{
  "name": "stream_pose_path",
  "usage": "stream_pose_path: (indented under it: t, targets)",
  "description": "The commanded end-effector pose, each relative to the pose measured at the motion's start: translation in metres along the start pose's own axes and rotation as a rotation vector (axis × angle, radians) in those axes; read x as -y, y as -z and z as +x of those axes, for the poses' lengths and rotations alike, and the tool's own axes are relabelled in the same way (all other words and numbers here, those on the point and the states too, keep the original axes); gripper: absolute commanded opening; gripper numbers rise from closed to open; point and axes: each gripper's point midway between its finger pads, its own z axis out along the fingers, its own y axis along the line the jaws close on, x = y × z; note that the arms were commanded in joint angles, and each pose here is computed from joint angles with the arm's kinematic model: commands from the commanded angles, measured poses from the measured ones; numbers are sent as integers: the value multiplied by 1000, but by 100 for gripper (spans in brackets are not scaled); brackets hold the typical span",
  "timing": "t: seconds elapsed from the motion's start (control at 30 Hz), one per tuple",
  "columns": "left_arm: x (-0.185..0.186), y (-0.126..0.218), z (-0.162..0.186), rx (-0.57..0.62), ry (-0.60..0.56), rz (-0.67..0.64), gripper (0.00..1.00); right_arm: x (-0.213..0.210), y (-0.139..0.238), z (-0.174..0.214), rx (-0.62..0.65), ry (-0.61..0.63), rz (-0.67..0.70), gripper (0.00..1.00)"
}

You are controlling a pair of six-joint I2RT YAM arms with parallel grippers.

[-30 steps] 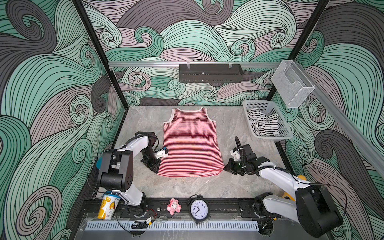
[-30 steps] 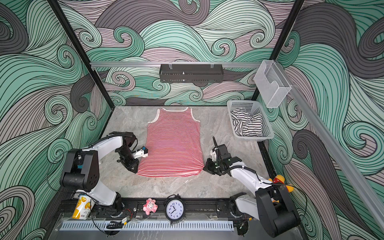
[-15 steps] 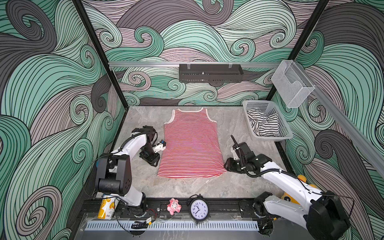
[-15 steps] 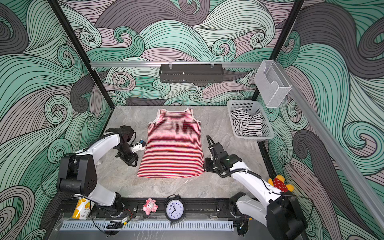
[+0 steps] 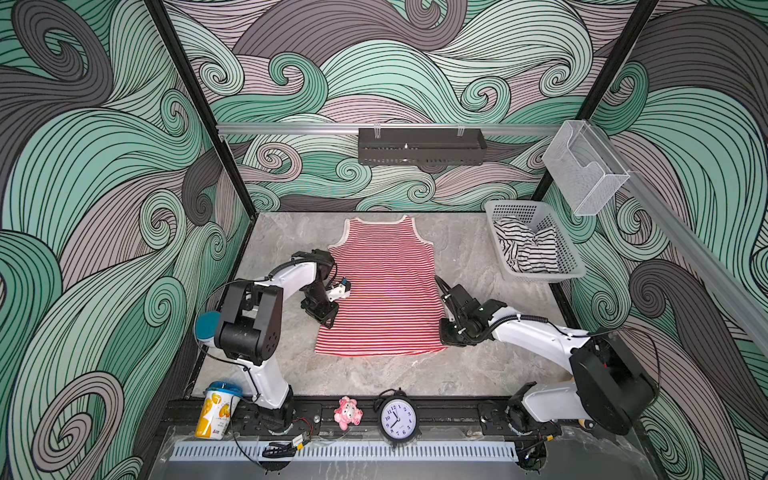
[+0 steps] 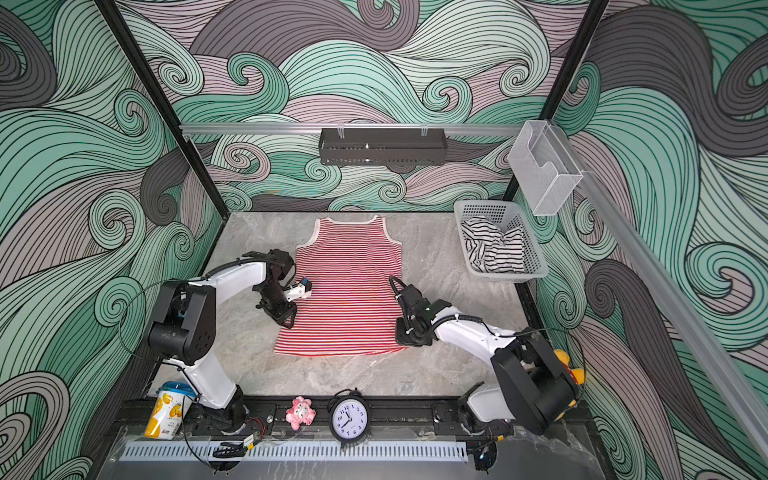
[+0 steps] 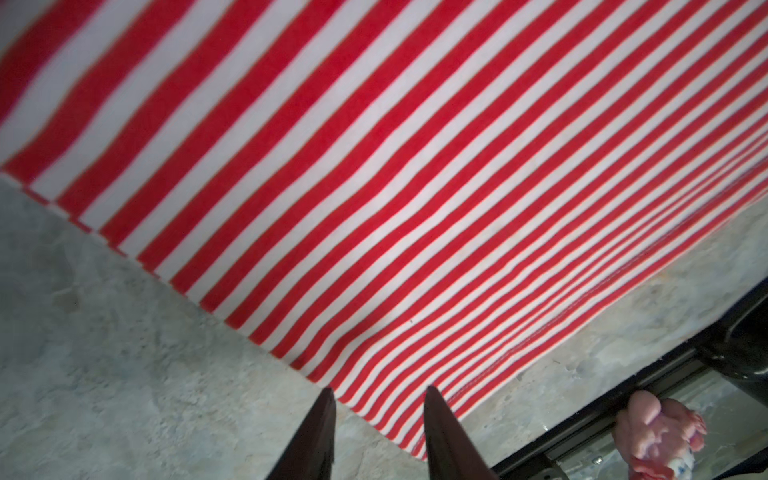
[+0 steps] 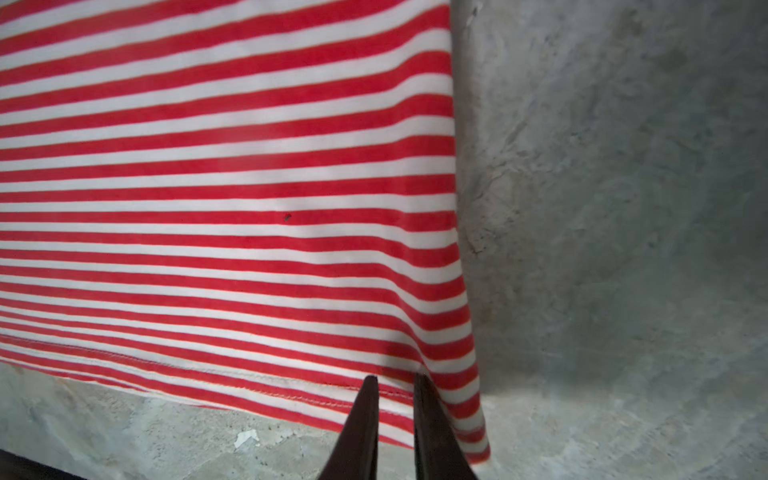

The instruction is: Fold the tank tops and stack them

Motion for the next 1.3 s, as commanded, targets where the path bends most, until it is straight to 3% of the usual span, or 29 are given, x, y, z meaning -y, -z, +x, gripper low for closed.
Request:
stream_pose_path:
  t: [0.0,0.4,0.67,0.77,0.9,1.03,1.27]
  targets:
    - [5,-9,4,-30,-16,-19,38,18,-5,4,0,-24,89,18]
    - [25,-28,14,-105,-74,-54,39,56,-18,-13,-82,-79,225,19]
    - [53,-38,22,-180,-166,-29,39,65,-3,-65,-50,-147,208,27]
    - [56,-30,17,-163,-183,-36,39,43,12,-85,-14,-126,136,31]
    - [39,2,-10,-45,-190,-146,40,-7,27,-93,69,-42,40,42]
    - [3,44,-55,125,-119,-293,42,-59,19,-78,74,28,-27,53]
    - [-73,88,-132,298,45,-416,45,-118,-13,-58,74,79,-95,58]
